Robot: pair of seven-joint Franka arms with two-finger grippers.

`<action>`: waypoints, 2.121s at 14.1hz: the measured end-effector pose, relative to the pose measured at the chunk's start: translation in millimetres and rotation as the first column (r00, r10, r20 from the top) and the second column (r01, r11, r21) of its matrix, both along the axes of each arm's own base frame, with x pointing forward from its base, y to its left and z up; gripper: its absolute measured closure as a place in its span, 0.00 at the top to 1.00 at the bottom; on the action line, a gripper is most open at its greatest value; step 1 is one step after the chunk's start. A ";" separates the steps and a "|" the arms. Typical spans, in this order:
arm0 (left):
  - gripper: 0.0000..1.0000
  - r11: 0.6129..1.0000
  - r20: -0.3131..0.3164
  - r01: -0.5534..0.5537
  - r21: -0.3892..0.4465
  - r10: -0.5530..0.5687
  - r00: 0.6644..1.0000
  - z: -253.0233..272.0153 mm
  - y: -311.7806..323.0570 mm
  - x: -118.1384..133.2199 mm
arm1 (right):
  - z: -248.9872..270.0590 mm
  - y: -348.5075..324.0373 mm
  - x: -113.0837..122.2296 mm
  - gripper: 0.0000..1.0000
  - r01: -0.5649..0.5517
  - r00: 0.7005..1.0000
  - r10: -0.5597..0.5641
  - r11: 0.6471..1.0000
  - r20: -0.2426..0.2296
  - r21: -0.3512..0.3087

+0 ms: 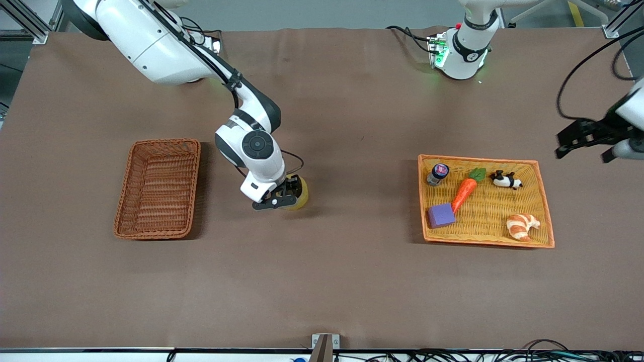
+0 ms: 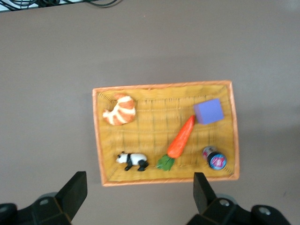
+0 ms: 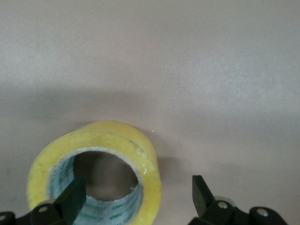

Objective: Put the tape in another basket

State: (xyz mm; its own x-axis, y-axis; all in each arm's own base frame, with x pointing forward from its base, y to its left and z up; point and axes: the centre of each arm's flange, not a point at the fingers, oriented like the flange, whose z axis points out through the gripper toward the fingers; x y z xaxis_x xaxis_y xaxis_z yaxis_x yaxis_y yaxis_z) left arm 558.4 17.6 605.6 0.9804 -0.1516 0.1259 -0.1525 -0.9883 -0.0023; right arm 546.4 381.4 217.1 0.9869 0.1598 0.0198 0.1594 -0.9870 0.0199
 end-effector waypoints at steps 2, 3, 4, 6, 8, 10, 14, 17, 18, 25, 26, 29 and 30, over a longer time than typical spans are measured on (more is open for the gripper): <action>1.00 1.000 -0.014 0.021 0.000 -0.021 1.000 10.4 2.2 -9.2 | -4.7 -0.9 -1.0 1.00 0.000 1.000 0.000 1.000 0.001 0.000; 1.00 0.999 -0.022 0.036 -0.001 -0.036 0.999 14.9 -6.5 -12.2 | -6.4 -1.1 -0.9 1.00 -0.003 1.000 0.003 1.000 0.006 -0.001; 1.00 0.999 -0.023 0.047 -0.002 -0.047 0.999 18.7 -15.8 -13.8 | -8.2 -2.1 -0.6 1.00 -0.006 1.000 0.006 1.000 0.010 -0.007; 1.00 0.999 -0.011 0.044 -0.004 -0.044 0.999 26.9 -27.4 -14.1 | -12.2 -3.8 -0.4 0.98 -0.008 1.000 0.009 1.000 0.020 -0.020; 1.00 1.000 -0.015 0.014 -0.008 -0.014 1.000 36.3 -31.5 -16.1 | -20.3 -4.8 -2.7 0.95 -0.010 0.999 0.012 0.999 0.039 -0.042; 1.00 1.000 -0.033 -0.018 -0.011 0.017 0.999 37.1 -35.5 -15.0 | -28.8 -4.7 -6.2 0.90 0.000 0.998 0.003 0.999 0.059 -0.054; 1.00 0.999 -0.078 -0.051 -0.009 0.050 0.996 17.7 -72.9 -6.8 | -30.8 -5.6 -7.4 0.78 0.006 0.998 -0.002 0.998 0.064 -0.057; 1.00 0.999 -0.090 -0.046 -0.004 0.045 0.995 12.0 -84.7 -5.7 | -30.2 -11.1 -3.0 0.70 0.014 0.998 -0.010 0.998 0.067 -0.058; 1.00 0.999 -0.090 -0.048 -0.004 0.047 0.995 12.1 -83.5 -5.5 | -29.4 -12.1 -1.6 0.63 0.016 0.998 -0.012 0.998 0.069 -0.055; 1.00 0.998 -0.079 -0.054 -0.007 0.054 0.995 15.8 -80.1 1.6 | -21.6 -33.2 18.1 0.22 0.086 0.994 -0.084 0.996 0.069 -0.034; 1.00 0.998 -0.077 -0.055 -0.008 0.054 0.996 16.5 -79.7 2.2 | -19.6 -37.3 21.1 0.22 0.101 0.994 -0.099 0.995 0.054 -0.024; 1.00 0.998 -0.075 -0.055 -0.008 0.054 0.996 17.4 -80.0 2.7 | 11.0 -63.2 39.4 0.22 0.108 0.994 -0.107 0.993 0.017 -0.043; 1.00 0.999 -0.075 -0.054 -0.008 0.053 0.996 17.1 -80.3 3.0 | 31.7 -79.0 47.5 0.22 0.101 0.995 -0.102 0.994 -0.001 -0.049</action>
State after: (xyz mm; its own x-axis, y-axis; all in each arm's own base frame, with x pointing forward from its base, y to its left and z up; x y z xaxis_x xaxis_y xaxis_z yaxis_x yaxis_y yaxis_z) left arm 561.4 -62.7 622.7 0.9938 -0.0977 0.0532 -0.0988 -0.9950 0.0174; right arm 593.9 302.4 248.8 0.9982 0.0595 0.0108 0.0586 -0.9959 0.0685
